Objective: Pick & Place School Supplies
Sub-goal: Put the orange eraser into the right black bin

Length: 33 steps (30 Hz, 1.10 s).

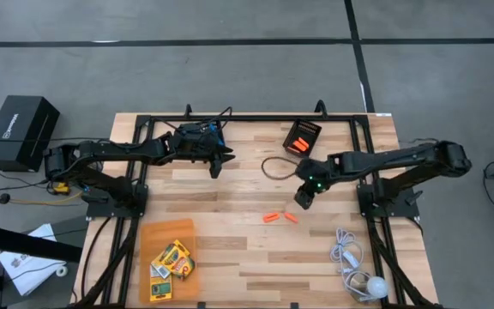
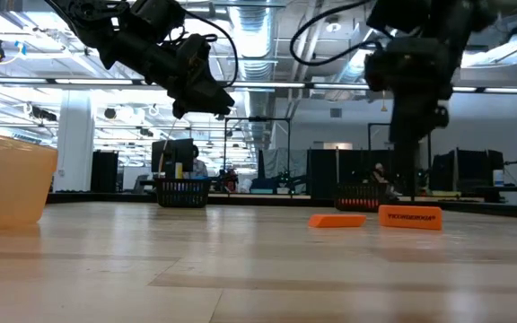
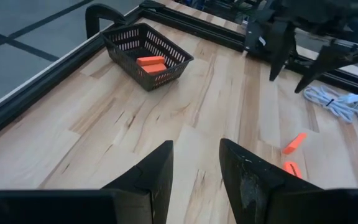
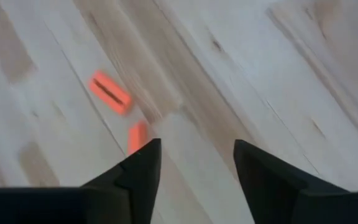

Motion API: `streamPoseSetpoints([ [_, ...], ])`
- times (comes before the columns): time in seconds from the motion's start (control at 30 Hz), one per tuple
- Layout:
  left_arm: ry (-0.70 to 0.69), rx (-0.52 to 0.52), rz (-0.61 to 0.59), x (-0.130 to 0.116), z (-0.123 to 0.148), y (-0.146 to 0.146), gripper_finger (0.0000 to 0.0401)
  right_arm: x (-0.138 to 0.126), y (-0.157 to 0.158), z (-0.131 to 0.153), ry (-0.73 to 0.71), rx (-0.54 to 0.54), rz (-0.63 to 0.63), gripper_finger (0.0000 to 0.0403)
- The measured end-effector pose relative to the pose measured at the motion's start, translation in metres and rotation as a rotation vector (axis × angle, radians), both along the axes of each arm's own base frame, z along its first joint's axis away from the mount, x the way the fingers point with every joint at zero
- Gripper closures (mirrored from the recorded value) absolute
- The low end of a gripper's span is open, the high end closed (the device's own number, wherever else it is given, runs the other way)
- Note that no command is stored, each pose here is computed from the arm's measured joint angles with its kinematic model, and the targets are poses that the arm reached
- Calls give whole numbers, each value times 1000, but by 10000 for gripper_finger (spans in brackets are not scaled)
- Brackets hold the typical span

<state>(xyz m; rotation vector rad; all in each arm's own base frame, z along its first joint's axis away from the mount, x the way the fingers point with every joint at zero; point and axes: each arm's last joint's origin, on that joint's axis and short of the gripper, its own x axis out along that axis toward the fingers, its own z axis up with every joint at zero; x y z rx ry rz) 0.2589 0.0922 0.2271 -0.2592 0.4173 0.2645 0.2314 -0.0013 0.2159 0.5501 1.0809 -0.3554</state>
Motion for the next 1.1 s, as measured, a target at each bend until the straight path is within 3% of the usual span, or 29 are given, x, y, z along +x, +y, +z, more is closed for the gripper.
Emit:
streamPoseSetpoints([
  [0.17,-2,-5,-15,0,0,0,275,14,14,9,131,-72,36,192],
  [0.5,-8,-43,-62,0,0,-2,275,54,40,-8,160,-70,69,198],
  [0.73,-39,-170,-90,0,1,-5,275,62,54,-25,184,-86,99,182],
  [1.1,-69,-289,-44,-1,4,-5,275,59,61,-22,172,-126,146,159],
])
